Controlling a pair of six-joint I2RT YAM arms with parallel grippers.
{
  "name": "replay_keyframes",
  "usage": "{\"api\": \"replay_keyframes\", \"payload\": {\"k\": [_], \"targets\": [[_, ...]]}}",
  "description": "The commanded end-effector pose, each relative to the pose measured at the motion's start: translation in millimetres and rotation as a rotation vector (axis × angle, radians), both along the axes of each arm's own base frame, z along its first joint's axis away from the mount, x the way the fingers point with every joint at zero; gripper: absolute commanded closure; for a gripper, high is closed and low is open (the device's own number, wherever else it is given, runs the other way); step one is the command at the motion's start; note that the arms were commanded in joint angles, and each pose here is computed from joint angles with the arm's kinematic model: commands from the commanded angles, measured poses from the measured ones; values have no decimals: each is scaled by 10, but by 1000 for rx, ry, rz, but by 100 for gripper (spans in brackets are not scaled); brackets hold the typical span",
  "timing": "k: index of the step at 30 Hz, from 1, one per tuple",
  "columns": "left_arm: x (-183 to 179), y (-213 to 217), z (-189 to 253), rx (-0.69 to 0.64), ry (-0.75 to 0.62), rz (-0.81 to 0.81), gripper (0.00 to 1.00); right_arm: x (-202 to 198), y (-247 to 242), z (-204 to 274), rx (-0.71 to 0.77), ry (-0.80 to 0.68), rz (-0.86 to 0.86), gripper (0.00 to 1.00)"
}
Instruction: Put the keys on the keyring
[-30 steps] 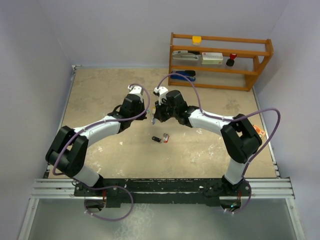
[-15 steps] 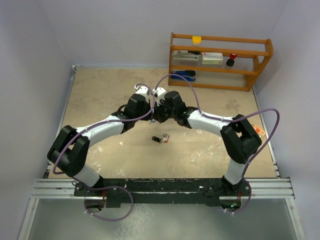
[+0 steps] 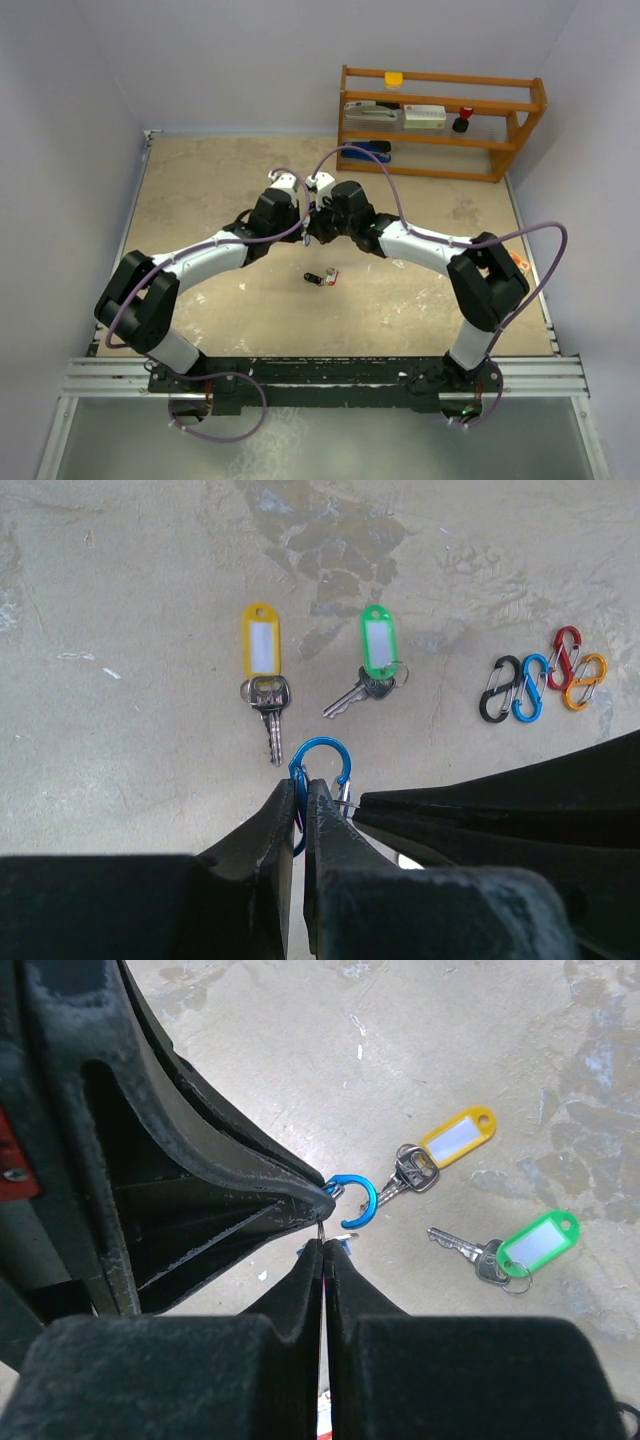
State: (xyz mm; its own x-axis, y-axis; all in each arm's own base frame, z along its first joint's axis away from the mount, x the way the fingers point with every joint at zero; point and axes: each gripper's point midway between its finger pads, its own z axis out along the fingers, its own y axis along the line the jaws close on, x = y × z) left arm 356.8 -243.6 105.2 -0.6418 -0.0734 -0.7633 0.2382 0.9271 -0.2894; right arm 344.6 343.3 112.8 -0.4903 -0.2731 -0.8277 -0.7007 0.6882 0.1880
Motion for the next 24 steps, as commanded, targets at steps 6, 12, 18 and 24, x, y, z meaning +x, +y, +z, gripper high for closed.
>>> {"api": "replay_keyframes", "payload": {"k": [6, 12, 18, 24], "targets": [[79, -58, 189, -13, -44, -15, 100, 79, 18, 250, 26, -83, -7, 100], [72, -54, 195, -10, -45, -17, 100, 93, 4, 224, 14, -81, -13, 100], [69, -55, 199, -11, -45, -18, 100, 97, 9, 203, 9, -78, -13, 100], [71, -62, 203, -13, -45, -20, 100, 100, 16, 188, 8, -75, -9, 100]]}}
